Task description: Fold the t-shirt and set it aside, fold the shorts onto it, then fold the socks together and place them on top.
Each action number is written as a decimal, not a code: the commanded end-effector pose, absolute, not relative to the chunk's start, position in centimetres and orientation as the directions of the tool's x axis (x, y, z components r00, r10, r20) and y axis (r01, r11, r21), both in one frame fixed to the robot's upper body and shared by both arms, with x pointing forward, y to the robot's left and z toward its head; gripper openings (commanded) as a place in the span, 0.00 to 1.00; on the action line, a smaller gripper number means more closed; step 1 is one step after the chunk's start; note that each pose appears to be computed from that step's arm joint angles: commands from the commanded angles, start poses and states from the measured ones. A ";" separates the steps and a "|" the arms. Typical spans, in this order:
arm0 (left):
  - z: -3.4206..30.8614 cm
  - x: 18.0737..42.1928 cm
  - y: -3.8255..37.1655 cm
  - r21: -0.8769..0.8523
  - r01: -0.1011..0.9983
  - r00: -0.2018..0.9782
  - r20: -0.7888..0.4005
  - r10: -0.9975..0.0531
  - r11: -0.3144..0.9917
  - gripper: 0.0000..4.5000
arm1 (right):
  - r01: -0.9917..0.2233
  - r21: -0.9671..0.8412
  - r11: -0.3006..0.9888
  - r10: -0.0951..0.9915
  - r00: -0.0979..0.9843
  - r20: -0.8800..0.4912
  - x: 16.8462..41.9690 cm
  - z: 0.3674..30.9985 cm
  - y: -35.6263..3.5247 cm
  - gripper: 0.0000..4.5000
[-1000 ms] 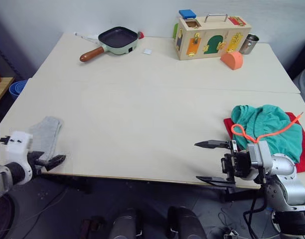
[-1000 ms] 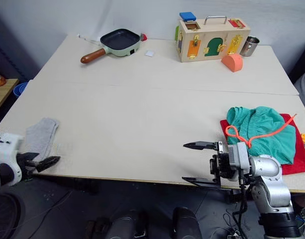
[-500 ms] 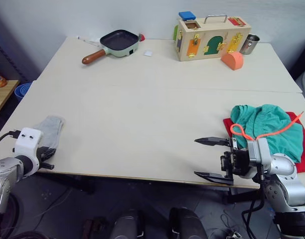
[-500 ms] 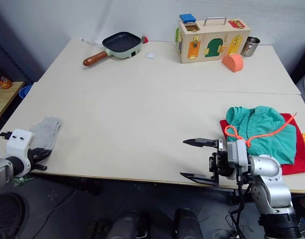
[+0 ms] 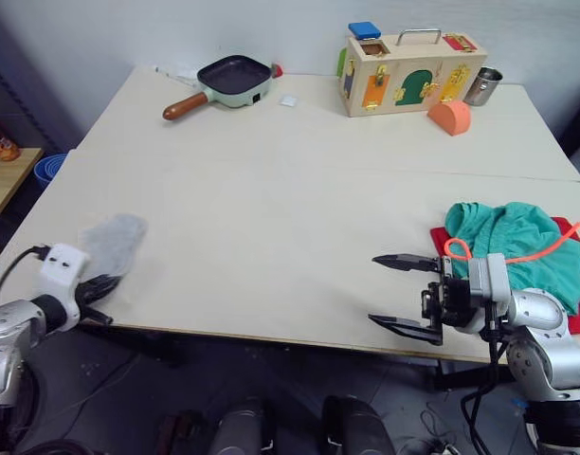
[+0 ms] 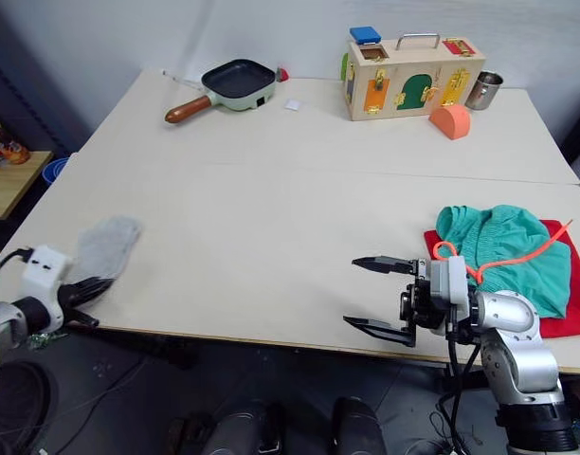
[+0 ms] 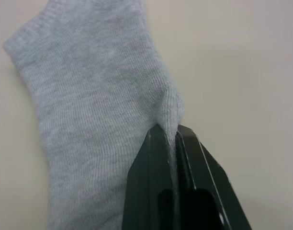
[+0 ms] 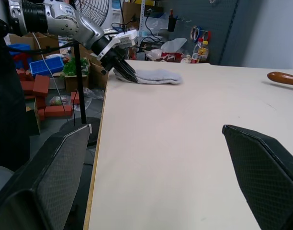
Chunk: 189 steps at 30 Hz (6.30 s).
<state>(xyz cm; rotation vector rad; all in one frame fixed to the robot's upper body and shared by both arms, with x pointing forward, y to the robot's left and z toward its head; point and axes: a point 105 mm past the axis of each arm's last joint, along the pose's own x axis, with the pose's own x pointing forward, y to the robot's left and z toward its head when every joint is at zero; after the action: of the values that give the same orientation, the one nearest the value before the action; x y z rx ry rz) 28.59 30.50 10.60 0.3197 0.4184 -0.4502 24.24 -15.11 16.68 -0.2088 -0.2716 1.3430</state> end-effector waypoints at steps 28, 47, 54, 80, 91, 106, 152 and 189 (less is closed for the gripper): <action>9.0 33.1 7.7 0.432 0.867 0.020 -0.528 -0.849 -0.248 0.00 | -0.911 -0.234 0.339 0.921 0.372 -0.118 21.3 12.4 -19.3 1.00; 14.6 33.2 10.7 0.225 0.919 0.358 -0.129 -0.925 0.324 0.38 | -0.844 -0.247 0.476 0.871 0.491 0.001 29.4 14.7 -9.6 0.41; 12.4 33.3 8.4 0.123 0.899 0.436 -0.151 -0.887 0.420 0.00 | -0.799 -0.272 0.537 0.818 0.572 -0.066 33.4 13.2 -5.7 0.00; 16.8 32.6 14.8 0.096 0.836 0.538 0.048 -0.842 0.540 0.09 | -0.800 -0.266 0.538 0.835 0.549 0.040 32.4 13.9 -8.0 0.00; 13.9 32.0 16.4 -0.494 0.626 0.524 -0.306 -0.795 0.603 0.81 | -0.877 -0.314 0.365 0.889 0.428 -0.161 32.6 10.4 -7.5 0.00; 12.5 33.2 11.1 -0.632 0.559 0.360 -0.397 -0.844 0.536 0.80 | -0.885 -0.282 0.369 0.894 0.421 -0.151 32.5 10.4 -7.2 0.00; 15.7 34.9 1.2 -0.432 0.838 0.200 -0.326 -0.924 0.333 0.32 | -0.866 -0.243 0.436 0.869 0.476 -0.138 31.8 10.4 -6.3 0.00; 15.3 34.2 -1.7 0.001 0.997 0.078 -0.152 -0.985 0.078 0.97 | -0.731 -0.119 0.671 0.718 0.682 -0.141 27.1 10.8 -16.3 0.00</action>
<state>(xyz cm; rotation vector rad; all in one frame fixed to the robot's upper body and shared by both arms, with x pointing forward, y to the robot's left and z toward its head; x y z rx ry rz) 34.25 -1.53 14.09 0.1056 0.2110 -1.4712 27.25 -16.39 9.50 -0.1759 0.1443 0.8273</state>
